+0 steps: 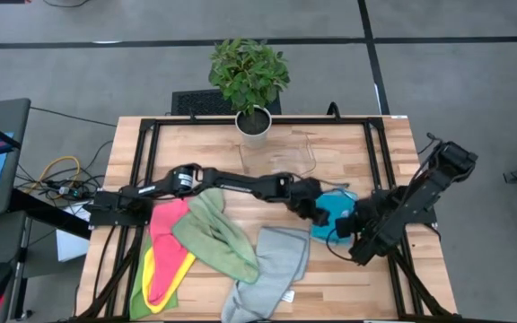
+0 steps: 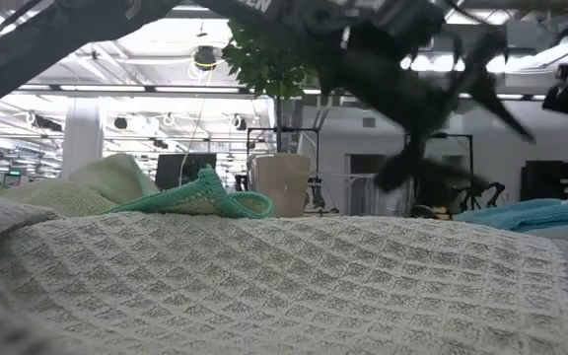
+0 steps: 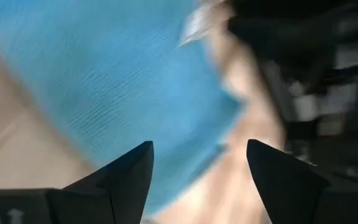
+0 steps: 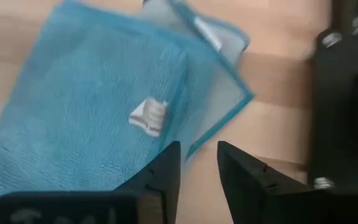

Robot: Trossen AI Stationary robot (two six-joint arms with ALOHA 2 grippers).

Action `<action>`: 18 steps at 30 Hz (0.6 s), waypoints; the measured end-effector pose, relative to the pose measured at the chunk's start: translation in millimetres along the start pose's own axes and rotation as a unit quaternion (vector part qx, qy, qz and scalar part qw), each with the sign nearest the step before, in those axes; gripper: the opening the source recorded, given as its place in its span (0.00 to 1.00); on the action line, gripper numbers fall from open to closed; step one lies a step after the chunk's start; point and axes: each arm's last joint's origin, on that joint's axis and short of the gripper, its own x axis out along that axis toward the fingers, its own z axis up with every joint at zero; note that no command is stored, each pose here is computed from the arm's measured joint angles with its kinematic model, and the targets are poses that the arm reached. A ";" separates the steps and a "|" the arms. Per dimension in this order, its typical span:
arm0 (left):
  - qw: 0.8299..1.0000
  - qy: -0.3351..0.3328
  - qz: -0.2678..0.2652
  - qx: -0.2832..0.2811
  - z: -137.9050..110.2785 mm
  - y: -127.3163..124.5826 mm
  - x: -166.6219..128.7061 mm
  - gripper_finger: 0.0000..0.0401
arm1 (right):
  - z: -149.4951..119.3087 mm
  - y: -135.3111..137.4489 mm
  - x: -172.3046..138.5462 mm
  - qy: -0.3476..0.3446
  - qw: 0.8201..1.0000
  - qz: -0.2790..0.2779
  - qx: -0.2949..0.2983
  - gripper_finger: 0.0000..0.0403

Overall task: Fold microfiber towels
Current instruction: Stack the blue microfiber cloth on top of the light blue microfiber cloth, then fold the light green microfiber cloth

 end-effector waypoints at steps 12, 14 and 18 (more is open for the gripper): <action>0.980 0.136 0.040 0.139 -27.3 -88.8 -118.5 0.63 | 8.9 1.5 -60.7 0.057 0.977 0.204 -0.004 0.53; 0.967 0.179 0.067 0.165 -62.3 -106.9 -136.9 0.63 | -1.0 15.0 -63.8 0.080 0.966 0.246 -0.012 0.53; 0.948 0.175 0.132 0.231 -128.3 -140.5 -166.7 0.63 | -16.7 50.8 -61.3 0.094 0.942 0.318 -0.060 0.52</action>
